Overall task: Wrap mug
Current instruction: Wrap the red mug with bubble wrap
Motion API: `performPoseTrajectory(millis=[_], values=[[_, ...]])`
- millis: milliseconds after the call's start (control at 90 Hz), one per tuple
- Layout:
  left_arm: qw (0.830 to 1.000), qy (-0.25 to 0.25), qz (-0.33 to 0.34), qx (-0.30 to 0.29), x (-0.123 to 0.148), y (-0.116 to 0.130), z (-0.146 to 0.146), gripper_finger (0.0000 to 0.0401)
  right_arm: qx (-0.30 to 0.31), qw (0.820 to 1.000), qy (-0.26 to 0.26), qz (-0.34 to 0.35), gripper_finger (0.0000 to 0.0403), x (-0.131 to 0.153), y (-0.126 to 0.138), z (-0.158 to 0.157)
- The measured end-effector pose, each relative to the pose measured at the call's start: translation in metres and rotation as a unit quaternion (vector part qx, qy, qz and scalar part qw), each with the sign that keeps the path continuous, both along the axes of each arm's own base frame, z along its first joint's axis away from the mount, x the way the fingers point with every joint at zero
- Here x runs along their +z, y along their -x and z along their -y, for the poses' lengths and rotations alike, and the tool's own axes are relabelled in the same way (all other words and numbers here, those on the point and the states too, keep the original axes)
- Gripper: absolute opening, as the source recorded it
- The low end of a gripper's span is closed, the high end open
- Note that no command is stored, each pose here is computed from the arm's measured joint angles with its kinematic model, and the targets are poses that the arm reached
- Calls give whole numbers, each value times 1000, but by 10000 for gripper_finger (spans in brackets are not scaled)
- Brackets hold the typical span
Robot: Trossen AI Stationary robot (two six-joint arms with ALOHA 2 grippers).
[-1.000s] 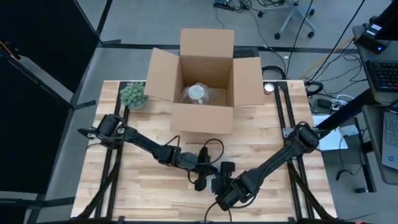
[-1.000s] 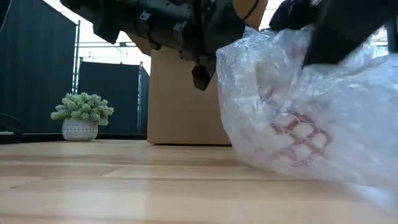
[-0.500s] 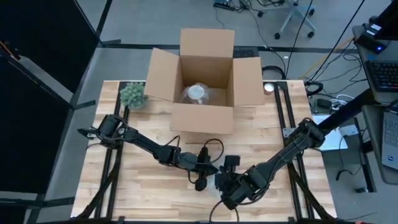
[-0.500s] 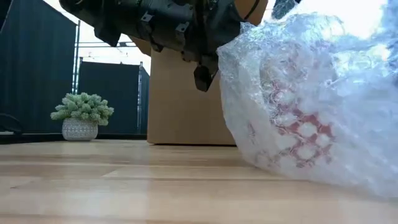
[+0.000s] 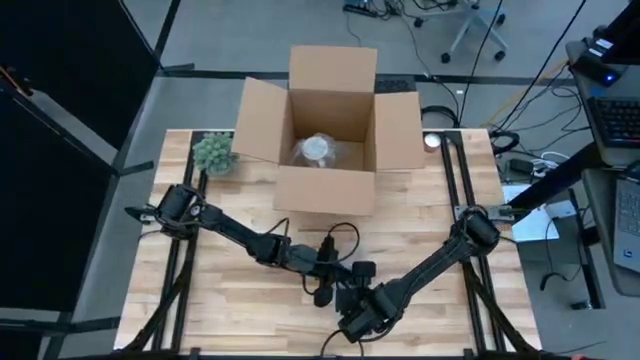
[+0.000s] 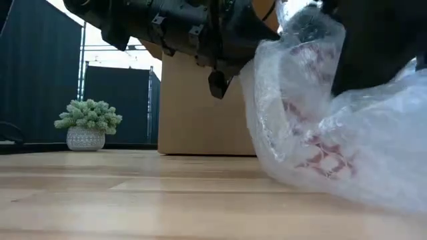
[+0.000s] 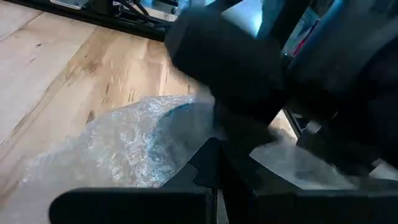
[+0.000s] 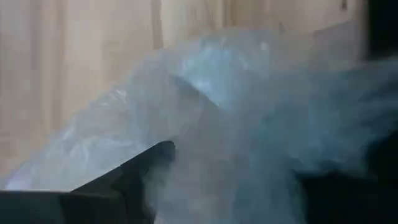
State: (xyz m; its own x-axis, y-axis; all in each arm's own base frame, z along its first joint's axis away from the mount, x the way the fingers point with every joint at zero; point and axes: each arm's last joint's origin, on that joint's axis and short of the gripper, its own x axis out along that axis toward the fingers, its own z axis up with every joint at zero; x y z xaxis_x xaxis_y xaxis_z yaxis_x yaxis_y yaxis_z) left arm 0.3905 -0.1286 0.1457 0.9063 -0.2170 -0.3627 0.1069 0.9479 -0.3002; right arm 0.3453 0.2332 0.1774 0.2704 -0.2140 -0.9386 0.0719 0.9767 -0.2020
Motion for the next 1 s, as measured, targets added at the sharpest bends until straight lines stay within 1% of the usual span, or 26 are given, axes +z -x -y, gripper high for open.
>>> performPoseTrajectory(millis=[200, 322, 378, 589, 733, 856, 1000], values=[[1000, 2, 8, -5, 19, 6, 0, 0, 3, 1000, -6, -1, 263, -1, -1, 0], [1000, -13, 12, -10, 26, 9, 1, 0, 9, 1000, -10, -4, 263, -1, -1, 0], [1000, -11, 8, -10, 24, 9, 2, 0, 11, 1000, -10, -4, 263, -1, -1, 0], [1000, -19, -17, -11, 1, 4, 4, 0, 15, 1000, -17, -6, 263, 4, 1, 1], [1000, -19, -17, -7, 0, 2, 1, 0, 14, 999, -34, 4, 263, 25, 3, 3], [1000, -18, -15, -7, 2, 3, 1, 0, 12, 999, -43, 22, 263, 55, 7, 4], [1000, -18, -15, -7, 2, 3, 1, 0, 13, 998, -55, 25, 263, 89, 19, 4]])
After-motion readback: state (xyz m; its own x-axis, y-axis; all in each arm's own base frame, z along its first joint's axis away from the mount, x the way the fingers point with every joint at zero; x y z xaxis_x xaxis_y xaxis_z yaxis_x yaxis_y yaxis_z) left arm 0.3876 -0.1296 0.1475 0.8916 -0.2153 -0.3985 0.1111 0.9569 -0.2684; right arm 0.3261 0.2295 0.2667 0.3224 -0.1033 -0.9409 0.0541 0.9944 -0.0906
